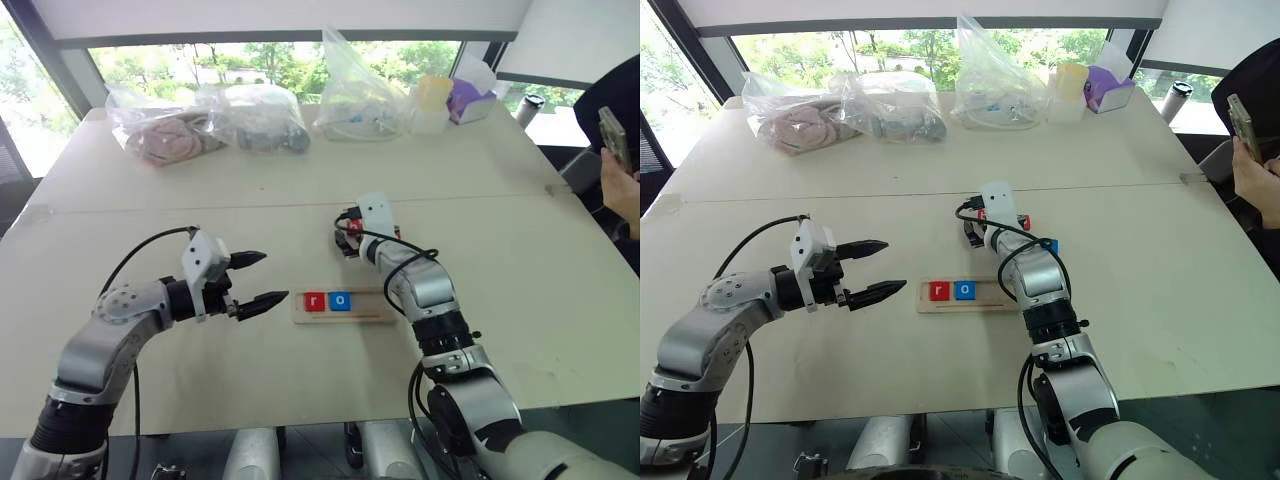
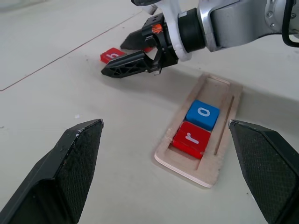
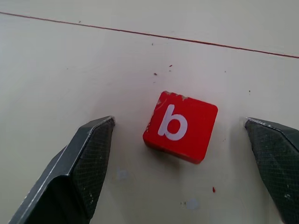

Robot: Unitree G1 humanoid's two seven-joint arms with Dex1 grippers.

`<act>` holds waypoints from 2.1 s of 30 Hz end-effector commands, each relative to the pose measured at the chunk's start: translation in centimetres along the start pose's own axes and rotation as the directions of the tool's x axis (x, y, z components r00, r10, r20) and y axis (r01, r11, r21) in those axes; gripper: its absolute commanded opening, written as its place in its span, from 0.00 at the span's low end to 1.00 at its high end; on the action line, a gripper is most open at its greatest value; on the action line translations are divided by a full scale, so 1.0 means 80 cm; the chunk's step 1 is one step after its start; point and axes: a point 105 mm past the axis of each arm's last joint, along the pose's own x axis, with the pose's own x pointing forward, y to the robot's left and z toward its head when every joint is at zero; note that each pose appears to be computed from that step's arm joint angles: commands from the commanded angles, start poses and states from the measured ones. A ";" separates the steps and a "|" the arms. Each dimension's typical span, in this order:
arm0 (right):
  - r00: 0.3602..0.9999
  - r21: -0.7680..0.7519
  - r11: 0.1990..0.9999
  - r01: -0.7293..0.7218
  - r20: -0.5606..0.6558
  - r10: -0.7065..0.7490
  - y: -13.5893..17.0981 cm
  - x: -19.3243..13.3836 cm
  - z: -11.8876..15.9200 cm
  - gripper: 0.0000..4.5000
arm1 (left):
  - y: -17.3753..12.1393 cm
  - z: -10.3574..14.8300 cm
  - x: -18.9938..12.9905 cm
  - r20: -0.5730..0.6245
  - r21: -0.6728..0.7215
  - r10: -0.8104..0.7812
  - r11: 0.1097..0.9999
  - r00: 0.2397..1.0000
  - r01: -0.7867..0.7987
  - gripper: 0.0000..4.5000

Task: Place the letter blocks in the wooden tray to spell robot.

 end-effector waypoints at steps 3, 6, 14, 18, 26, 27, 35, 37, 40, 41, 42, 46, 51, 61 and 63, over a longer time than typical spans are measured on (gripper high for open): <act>0.998 0.072 0.996 0.045 -0.045 -0.042 -0.015 0.003 -0.012 0.87 | 0.001 0.011 0.005 0.033 0.033 0.011 0.999 0.999 -0.012 1.00; 0.997 0.104 0.993 0.052 -0.055 -0.046 -0.014 0.004 -0.013 0.55 | 0.005 0.011 0.011 0.045 0.034 0.017 0.999 0.999 -0.019 1.00; 0.998 -0.011 0.998 0.056 0.025 -0.055 -0.036 -0.026 0.012 0.26 | -0.004 0.012 0.035 0.079 0.024 -0.038 0.999 0.996 0.036 1.00; 1.000 -0.061 0.998 -0.006 0.024 0.008 -0.058 -0.089 0.018 0.26 | -0.014 0.005 0.040 0.065 0.025 -0.082 0.996 0.994 0.081 1.00; 0.995 -0.090 0.995 0.049 -0.078 -0.056 -0.096 -0.187 -0.008 0.26 | -0.021 0.002 0.034 0.043 0.056 -0.168 0.985 0.985 0.166 1.00; 0.992 -0.064 0.996 0.061 -0.102 -0.068 -0.096 -0.194 -0.018 0.26 | -0.022 0.003 0.035 0.044 0.064 -0.177 0.983 0.983 0.174 1.00; 0.972 0.035 0.991 0.130 -0.204 -0.120 -0.089 -0.204 -0.072 0.26 | -0.019 0.017 0.044 0.058 0.093 -0.216 0.973 0.975 0.210 1.00; 0.968 0.046 0.989 0.140 -0.217 -0.127 -0.089 -0.203 -0.080 0.26 | -0.019 0.019 0.046 0.057 0.099 -0.225 0.971 0.973 0.219 1.00; 0.965 0.039 0.988 0.149 -0.223 -0.137 -0.091 -0.200 -0.088 0.26 | -0.019 0.020 0.048 0.057 0.103 -0.228 0.970 0.972 0.221 1.00; 0.965 0.039 0.988 0.152 -0.221 -0.140 -0.093 -0.198 -0.088 0.26 | -0.018 0.020 0.048 0.056 0.105 -0.227 0.970 0.972 0.221 1.00; 0.965 0.039 0.987 0.155 -0.219 -0.143 -0.095 -0.198 -0.089 0.37 | -0.018 0.020 0.048 0.055 0.105 -0.227 0.970 0.972 0.221 1.00; 0.982 -0.058 0.998 0.034 -0.181 -0.044 -0.095 -0.199 -0.073 0.78 | -0.018 0.019 0.044 0.046 0.106 -0.219 0.971 0.975 0.213 1.00; 0.921 -0.379 0.839 -0.390 -0.147 0.362 -0.093 -0.215 -0.021 0.99 | -0.018 0.018 0.039 0.034 0.108 -0.220 0.971 0.975 0.216 1.00; 0.734 -0.569 0.484 -0.665 -0.377 0.565 -0.138 -0.200 -0.051 0.99 | -0.021 0.020 0.033 0.028 0.119 -0.221 0.969 0.975 0.217 1.00; 0.727 -0.564 0.478 -0.673 -0.385 0.569 -0.144 -0.190 -0.052 0.99 | -0.021 0.021 0.032 0.029 0.122 -0.212 0.971 0.977 0.207 1.00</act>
